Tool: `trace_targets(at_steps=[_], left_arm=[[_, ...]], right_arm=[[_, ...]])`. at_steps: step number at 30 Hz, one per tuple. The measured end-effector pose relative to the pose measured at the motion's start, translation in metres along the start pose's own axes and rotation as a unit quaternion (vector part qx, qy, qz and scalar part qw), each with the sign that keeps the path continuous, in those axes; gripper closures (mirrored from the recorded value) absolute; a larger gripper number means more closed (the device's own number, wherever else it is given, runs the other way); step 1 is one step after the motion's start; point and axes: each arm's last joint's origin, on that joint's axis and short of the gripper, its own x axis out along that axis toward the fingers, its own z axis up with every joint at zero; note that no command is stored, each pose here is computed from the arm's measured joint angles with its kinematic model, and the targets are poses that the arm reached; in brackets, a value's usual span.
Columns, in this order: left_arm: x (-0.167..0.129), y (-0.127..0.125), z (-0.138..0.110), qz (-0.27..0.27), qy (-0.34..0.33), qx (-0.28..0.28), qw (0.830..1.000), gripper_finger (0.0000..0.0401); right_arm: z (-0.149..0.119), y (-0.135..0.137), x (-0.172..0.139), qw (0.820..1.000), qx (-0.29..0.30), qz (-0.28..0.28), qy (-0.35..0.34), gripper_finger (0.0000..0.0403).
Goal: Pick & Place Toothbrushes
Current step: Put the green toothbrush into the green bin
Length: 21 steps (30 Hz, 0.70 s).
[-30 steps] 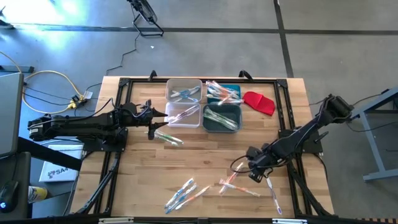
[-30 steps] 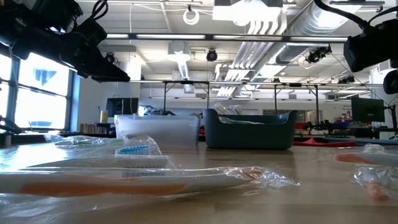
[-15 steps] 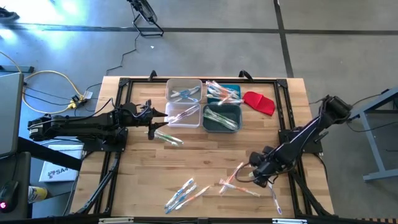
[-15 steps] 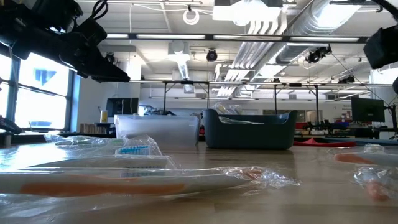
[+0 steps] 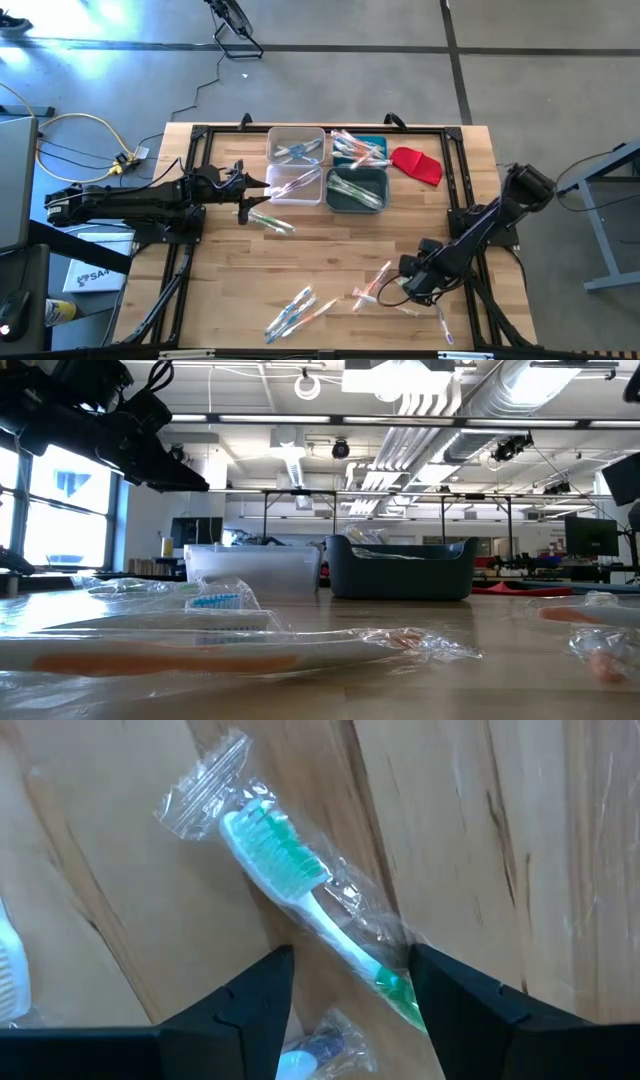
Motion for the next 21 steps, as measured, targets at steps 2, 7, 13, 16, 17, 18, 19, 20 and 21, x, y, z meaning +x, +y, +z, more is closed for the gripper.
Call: trace_targets(at_steps=[2, 7, 13, 16, 17, 18, 19, 20, 21], left_arm=[[0.0000, 0.0000, 0.0000, 0.000, 0.000, 0.000, 1.000, 0.0230], [0.0000, 0.0000, 0.0000, 0.000, 0.000, 0.000, 1.000, 0.0230], [0.0000, 0.0000, 0.0000, 0.000, 0.000, 0.000, 1.000, 0.0230], [0.0000, 0.0000, 0.0001, 0.000, 0.000, 0.000, 1.000, 0.0230], [0.0000, 0.0000, 0.0001, 0.000, 0.000, 0.000, 1.000, 0.0230], [0.0000, 0.0000, 0.0001, 0.000, 0.000, 0.000, 1.000, 0.0230], [0.0000, 0.0000, 0.0000, 0.000, 0.000, 0.000, 1.000, 0.0230], [0.0000, 0.0000, 0.0000, 0.000, 0.000, 0.000, 1.000, 0.0230], [0.0000, 0.0000, 0.0000, 0.000, 0.000, 0.000, 1.000, 0.0230]], right_arm=[[0.0003, 0.0005, 0.0018, 1.000, -0.002, -0.004, 0.001, 0.0205], [0.0003, 0.0006, 0.0025, 1.000, 0.000, -0.004, 0.001, 0.0217], [0.0002, 0.0014, 0.0029, 1.000, -0.001, -0.001, 0.000, 0.0254], [0.0003, 0.0017, 0.0031, 1.000, -0.001, 0.000, 0.000, 0.0276], [0.0003, 0.0017, 0.0031, 1.000, -0.001, 0.001, 0.000, 0.0283], [0.0003, 0.0018, 0.0031, 1.000, 0.000, 0.001, 0.000, 0.0291], [0.0003, 0.0018, 0.0032, 1.000, 0.000, 0.001, 0.000, 0.0298], [0.0004, 0.0018, 0.0032, 1.000, 0.000, 0.001, 0.000, 0.0305], [0.0004, 0.0018, 0.0032, 1.000, 0.000, 0.001, -0.001, 0.0311]])
